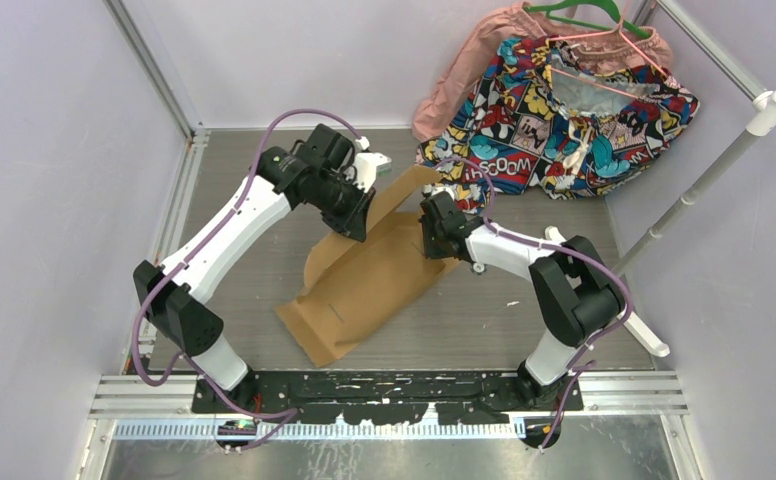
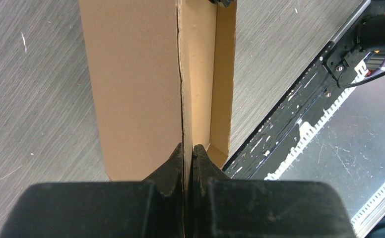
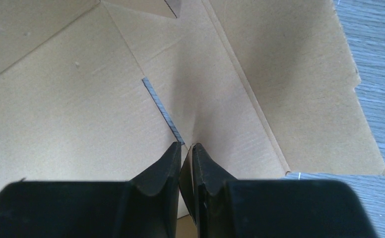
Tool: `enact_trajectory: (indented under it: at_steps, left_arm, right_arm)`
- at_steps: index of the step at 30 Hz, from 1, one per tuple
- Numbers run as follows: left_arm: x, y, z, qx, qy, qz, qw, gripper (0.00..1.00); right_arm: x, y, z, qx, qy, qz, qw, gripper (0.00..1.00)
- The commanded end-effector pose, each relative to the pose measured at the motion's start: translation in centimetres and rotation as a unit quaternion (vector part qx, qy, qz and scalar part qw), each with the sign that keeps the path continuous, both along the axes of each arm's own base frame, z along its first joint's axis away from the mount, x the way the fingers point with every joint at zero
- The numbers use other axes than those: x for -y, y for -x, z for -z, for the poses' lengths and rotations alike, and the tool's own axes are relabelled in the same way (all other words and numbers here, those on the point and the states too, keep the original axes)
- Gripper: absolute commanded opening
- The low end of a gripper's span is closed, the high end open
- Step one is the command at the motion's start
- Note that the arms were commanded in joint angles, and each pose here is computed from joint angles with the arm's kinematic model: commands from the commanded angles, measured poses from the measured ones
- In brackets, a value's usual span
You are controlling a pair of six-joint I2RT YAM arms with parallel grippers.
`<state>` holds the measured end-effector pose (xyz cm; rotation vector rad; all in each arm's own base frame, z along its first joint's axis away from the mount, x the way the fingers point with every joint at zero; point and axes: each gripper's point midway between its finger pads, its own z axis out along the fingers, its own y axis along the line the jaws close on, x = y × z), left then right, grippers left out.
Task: Fold the paper box
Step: Fold the paper box at the center of the board.
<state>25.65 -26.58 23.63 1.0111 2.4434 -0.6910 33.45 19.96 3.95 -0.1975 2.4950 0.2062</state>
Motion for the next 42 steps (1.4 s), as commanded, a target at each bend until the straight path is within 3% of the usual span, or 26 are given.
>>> enact_trajectory:
  at_steps: [1,14,42]
  left_arm:
    - [2.1,-0.5,-2.7,0.023,0.056,0.019,0.998,0.04]
    - [0.4,-1.5,-1.9,0.052,0.011,0.007,0.999,0.01]
    - [-0.4,-1.6,-2.8,0.069,0.011,-0.001,0.998,0.00]
  right_arm:
    - [-1.1,-0.5,-0.4,0.003,-0.015,-0.006,1.000,0.22]
    - [-1.0,-0.5,-2.0,0.016,-0.021,-0.006,1.000,0.30]
    - [1.1,-3.0,-5.8,0.044,-0.040,0.050,0.997,0.44]
